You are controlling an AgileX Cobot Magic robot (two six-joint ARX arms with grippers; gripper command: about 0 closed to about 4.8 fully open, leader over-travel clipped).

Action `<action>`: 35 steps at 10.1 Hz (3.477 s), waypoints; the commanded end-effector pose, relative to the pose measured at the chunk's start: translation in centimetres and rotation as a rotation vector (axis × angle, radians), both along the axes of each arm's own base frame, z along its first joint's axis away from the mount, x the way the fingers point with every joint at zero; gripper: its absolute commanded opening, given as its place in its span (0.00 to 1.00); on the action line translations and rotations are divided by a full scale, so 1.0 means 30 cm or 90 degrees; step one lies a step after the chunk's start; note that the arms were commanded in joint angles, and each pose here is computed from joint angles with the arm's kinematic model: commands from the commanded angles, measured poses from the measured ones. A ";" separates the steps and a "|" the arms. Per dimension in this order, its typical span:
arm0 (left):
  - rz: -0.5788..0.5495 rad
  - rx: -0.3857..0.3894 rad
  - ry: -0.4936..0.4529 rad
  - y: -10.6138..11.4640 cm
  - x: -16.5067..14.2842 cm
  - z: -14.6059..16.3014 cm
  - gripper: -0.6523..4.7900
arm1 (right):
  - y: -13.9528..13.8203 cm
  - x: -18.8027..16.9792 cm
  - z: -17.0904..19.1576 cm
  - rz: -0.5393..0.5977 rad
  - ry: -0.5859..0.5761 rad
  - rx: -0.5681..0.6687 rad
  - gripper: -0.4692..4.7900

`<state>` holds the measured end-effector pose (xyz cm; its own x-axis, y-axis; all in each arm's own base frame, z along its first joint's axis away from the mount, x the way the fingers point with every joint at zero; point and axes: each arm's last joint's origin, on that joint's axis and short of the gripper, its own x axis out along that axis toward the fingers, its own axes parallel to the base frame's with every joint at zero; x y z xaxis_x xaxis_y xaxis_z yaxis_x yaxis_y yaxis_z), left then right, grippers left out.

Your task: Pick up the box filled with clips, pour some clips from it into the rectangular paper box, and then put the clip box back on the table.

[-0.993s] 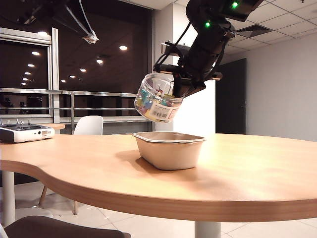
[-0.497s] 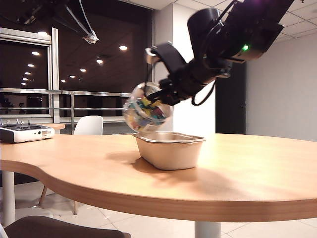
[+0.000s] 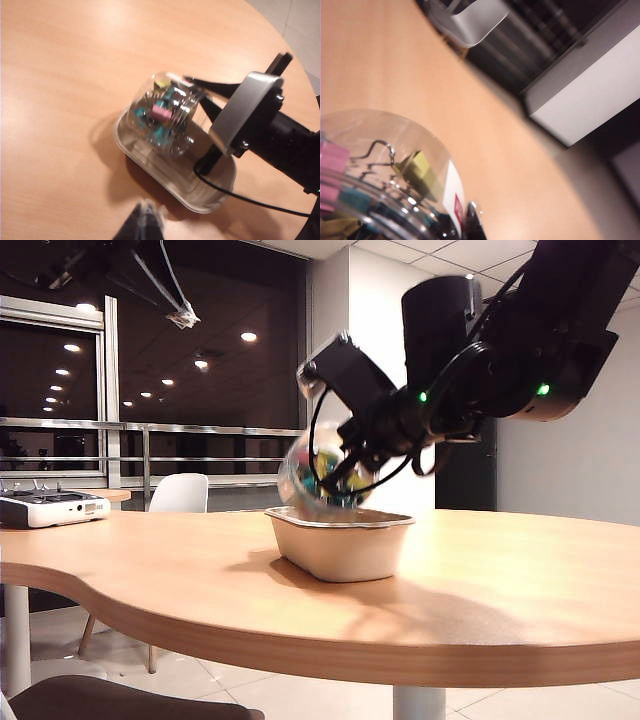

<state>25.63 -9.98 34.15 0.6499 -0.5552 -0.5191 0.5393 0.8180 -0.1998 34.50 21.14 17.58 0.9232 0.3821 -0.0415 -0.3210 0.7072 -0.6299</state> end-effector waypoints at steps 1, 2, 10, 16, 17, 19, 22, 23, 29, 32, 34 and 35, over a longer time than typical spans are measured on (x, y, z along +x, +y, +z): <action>-0.002 -0.004 -0.012 0.000 -0.001 0.011 0.11 | 0.002 -0.012 0.040 0.007 -0.148 -0.141 0.09; -0.002 -0.004 -0.011 0.000 -0.001 0.010 0.11 | 0.001 -0.016 0.050 0.006 -0.174 -0.135 0.09; -0.002 -0.001 0.000 0.001 -0.004 0.005 0.11 | 0.027 -0.047 0.028 -0.009 -0.246 -0.184 0.09; -0.004 -0.001 0.002 0.000 -0.005 0.004 0.11 | 0.025 -0.062 0.070 -0.023 -0.417 -0.312 0.09; -0.004 -0.001 0.002 0.000 -0.005 0.004 0.11 | 0.025 -0.063 0.074 -0.022 -0.424 -0.318 0.09; -0.004 -0.001 0.002 0.000 -0.005 0.004 0.11 | 0.025 -0.064 0.075 -0.021 -0.425 -0.317 0.09; -0.004 -0.001 0.002 0.000 -0.005 0.004 0.11 | 0.027 -0.066 0.080 -0.018 -0.437 -0.330 0.09; -0.004 -0.001 0.002 0.000 -0.005 0.004 0.11 | 0.029 -0.068 0.081 -0.017 -0.449 -0.353 0.09; -0.004 -0.001 0.002 0.000 -0.005 0.004 0.11 | 0.026 -0.073 0.107 -0.021 -0.508 -0.432 0.09; -0.004 -0.001 0.002 0.000 -0.005 0.005 0.11 | 0.018 -0.080 0.132 -0.021 -0.452 -0.340 0.09; -0.004 -0.001 0.002 0.000 -0.005 0.005 0.11 | 0.021 -0.073 0.093 0.016 -0.370 -0.282 0.09; -0.004 -0.001 0.002 0.000 -0.005 0.005 0.11 | 0.020 -0.068 0.082 0.027 -0.336 -0.253 0.09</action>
